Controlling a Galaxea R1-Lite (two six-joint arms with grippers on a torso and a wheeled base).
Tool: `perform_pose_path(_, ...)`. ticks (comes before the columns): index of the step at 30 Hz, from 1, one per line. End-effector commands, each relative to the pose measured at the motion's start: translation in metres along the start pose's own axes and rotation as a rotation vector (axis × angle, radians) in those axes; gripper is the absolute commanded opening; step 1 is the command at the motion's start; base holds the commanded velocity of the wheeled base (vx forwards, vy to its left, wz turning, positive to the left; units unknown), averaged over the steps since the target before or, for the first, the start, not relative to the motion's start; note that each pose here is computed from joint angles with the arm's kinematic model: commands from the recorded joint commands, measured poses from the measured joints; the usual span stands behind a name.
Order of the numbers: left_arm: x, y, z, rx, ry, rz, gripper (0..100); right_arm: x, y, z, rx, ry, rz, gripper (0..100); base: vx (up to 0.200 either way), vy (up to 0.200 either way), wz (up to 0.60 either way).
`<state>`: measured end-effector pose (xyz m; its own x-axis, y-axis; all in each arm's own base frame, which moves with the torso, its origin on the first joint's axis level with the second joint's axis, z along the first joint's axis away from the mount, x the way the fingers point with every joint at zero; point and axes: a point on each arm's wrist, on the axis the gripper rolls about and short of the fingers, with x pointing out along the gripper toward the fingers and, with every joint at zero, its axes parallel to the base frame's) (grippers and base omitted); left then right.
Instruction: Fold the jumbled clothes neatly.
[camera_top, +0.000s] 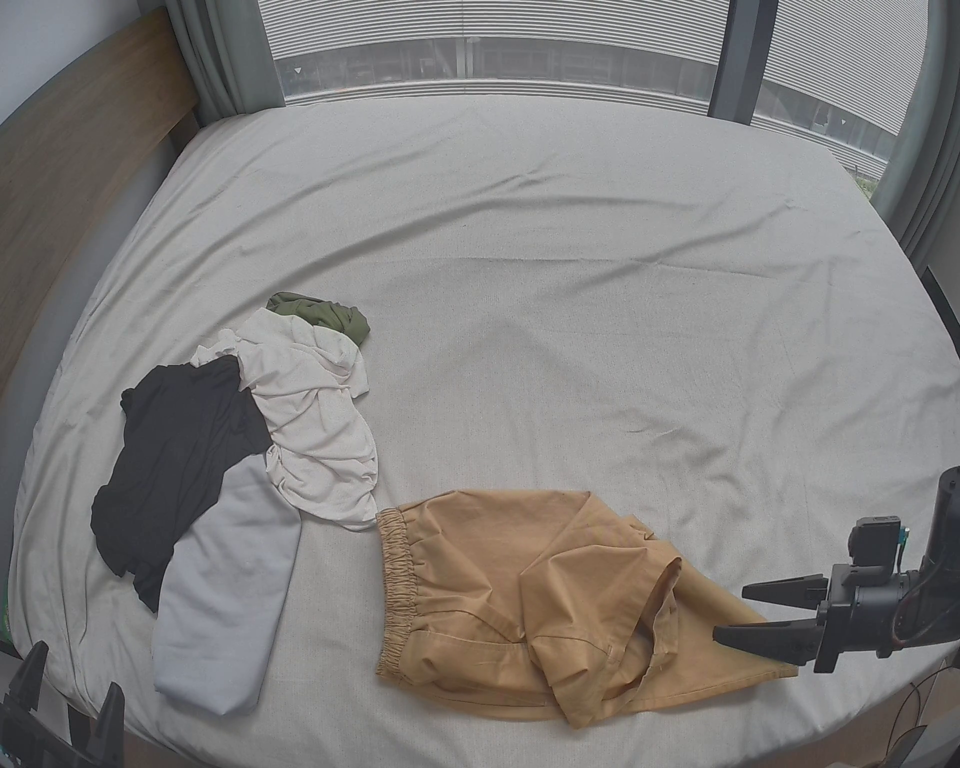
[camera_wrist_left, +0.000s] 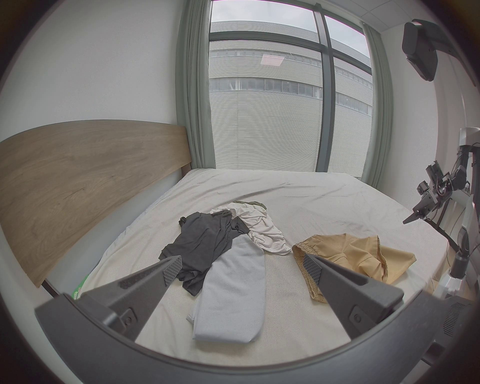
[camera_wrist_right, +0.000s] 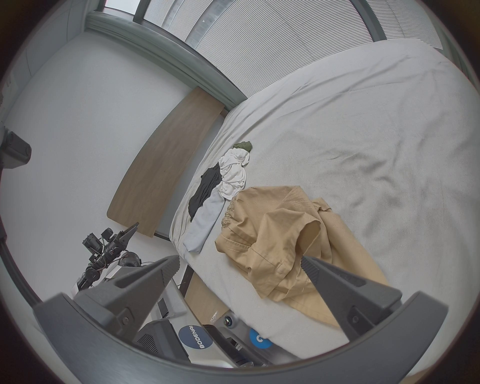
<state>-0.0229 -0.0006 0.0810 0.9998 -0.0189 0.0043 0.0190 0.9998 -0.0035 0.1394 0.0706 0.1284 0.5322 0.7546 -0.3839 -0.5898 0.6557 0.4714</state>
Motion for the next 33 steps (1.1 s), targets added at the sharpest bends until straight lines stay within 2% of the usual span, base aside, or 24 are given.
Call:
perform_pose_path(1, 0.0, 0.0, -0.005, 0.001, 0.001, 0.001, 100, 0.015, -0.009, -0.004, 0.039, 0.07, -0.015, 100, 0.0, 0.0, 0.0)
perform_pose_path(6, 0.0, 0.0, -0.005, 0.001, 0.001, 0.001, 100, 0.032, -0.017, -0.011, 0.057, 0.118, -0.017, 100, 0.0, 0.0, 0.0)
perform_pose_path(13, 0.0, 0.0, -0.005, 0.002, 0.001, 0.001, 100, 0.05, -0.024, -0.004, 0.04, 0.097, -0.005, 100, 0.0, 0.0, 0.0)
perform_pose_path(27, 0.0, 0.0, -0.005, 0.002, 0.001, -0.001, 100, 0.076, -0.038, -0.02, 0.09, 0.21, -0.02, 100, 0.0, 0.0, 0.0)
perform_pose_path(33, 0.0, 0.0, -0.005, -0.001, 0.001, -0.001, 100, 0.092, -0.05, -0.028, 0.085, 0.19, -0.019, 100, 0.0, 0.0, 0.0)
